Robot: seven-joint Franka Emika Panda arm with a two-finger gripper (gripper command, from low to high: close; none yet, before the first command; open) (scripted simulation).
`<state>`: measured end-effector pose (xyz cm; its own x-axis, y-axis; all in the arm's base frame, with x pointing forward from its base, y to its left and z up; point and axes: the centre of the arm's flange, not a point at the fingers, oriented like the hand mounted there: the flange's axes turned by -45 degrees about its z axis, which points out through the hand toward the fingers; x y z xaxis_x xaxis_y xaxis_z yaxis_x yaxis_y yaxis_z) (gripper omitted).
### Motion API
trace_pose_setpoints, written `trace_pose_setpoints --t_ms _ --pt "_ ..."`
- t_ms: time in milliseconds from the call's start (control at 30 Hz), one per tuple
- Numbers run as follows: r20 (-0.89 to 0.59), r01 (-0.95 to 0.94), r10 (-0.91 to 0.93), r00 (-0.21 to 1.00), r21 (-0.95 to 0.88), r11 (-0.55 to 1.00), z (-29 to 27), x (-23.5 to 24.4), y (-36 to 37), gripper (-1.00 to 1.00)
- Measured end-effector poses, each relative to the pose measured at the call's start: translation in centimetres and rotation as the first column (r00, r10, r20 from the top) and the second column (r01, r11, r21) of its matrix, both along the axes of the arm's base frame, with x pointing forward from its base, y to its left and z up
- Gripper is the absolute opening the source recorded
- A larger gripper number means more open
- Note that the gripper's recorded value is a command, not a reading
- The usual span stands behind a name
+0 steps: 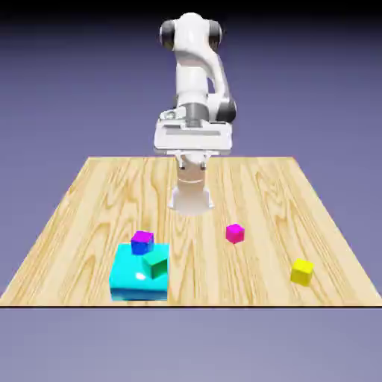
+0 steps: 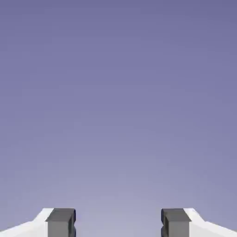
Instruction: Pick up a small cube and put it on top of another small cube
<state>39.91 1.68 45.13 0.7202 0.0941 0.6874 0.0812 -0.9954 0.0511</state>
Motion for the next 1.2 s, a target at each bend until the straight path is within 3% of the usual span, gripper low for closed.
trace_pose_setpoints --t_ms 233,500,867,933,1067,1100,1200 --pt "-0.212 -0.231 0.207 0.955 -0.094 0.968 -5.1 4.6 7.9 0.00" --pt "-0.442 -0.505 0.409 0.798 -0.119 0.855 -12.9 6.7 18.3 0.00" --pt "-0.682 -0.792 0.571 0.457 -0.021 0.610 -25.2 3.9 31.9 0.00" --pt "-0.684 -0.795 0.572 0.452 -0.018 0.606 -25.3 3.9 32.1 0.00" --pt "-0.684 -0.795 0.572 0.453 -0.018 0.607 -31.4 3.9 32.1 0.00" --pt "-0.684 -0.795 0.572 0.452 -0.018 0.606 -32.3 3.9 32.1 -1.00" --pt "-0.684 -0.794 0.572 0.453 -0.018 0.607 -30.8 4.0 32.2 -1.00"
